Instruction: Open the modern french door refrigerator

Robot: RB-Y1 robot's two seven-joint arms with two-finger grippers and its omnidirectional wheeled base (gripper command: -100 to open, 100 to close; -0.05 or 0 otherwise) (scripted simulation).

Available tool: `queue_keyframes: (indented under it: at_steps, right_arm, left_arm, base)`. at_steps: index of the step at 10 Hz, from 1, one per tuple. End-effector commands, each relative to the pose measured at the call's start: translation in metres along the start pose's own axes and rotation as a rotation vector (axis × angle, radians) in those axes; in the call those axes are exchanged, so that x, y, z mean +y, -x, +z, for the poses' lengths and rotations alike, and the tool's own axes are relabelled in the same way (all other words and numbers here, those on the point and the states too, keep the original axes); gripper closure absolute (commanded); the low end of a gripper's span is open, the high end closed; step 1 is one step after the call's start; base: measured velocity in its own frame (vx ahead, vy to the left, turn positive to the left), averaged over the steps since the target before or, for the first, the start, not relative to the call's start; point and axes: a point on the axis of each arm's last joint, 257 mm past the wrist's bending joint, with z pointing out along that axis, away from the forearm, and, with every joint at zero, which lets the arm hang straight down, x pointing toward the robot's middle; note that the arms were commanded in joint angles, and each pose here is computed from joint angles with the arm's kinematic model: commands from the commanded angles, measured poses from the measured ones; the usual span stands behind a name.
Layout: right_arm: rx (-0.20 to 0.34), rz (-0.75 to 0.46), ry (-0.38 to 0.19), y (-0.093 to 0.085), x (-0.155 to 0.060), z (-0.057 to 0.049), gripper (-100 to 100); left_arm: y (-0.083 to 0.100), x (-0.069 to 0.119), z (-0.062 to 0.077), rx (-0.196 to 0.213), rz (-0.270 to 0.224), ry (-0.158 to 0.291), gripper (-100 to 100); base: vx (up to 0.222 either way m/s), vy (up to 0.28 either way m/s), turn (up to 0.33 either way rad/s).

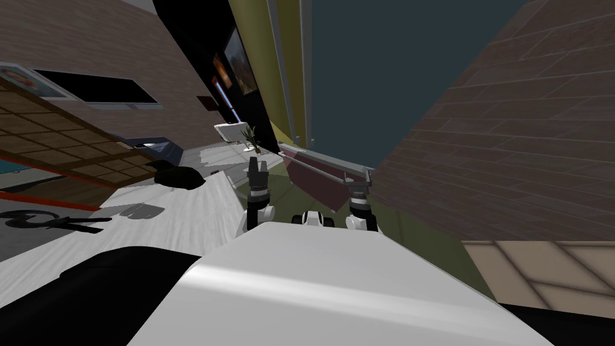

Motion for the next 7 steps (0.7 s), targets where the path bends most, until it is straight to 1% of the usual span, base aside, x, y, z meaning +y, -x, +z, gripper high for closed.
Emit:
queue_keyframes:
  at_steps: [1,2,3,5,6,7]
  right_arm:
    - [-0.009,0.111,0.001,0.006,-0.006,-0.002,-100]
    - [-0.009,0.138,0.001,0.006,-0.006,-0.002,-100]
    - [-0.02,0.199,0.002,0.012,-0.013,-0.005,-100]
    - [-0.02,0.257,0.003,0.012,-0.013,-0.005,-100]
    - [-0.032,0.317,0.005,0.018,-0.019,-0.007,-100]
    - [-0.032,0.345,0.006,0.018,-0.019,-0.007,-100]
  left_arm:
    - [0.0,0.0,0.0,0.0,0.0,0.0,0]
    - [0.0,0.0,0.0,0.0,0.0,0.0,0]
    - [0.0,0.0,0.0,0.0,0.0,0.0,0]
    - [0.0,0.0,0.0,0.0,0.0,0.0,0]
    - [0.0,0.0,0.0,0.0,0.0,0.0,0]
    - [0.0,0.0,0.0,0.0,0.0,0.0,0]
  base:
    - [0.015,-0.006,-0.058]
    - [0.009,-0.003,0.03]
    - [0.015,-0.009,-0.112]
    - [0.013,-0.004,-0.033]
    - [0.015,-0.01,-0.121]
    - [0.016,-0.007,-0.067]
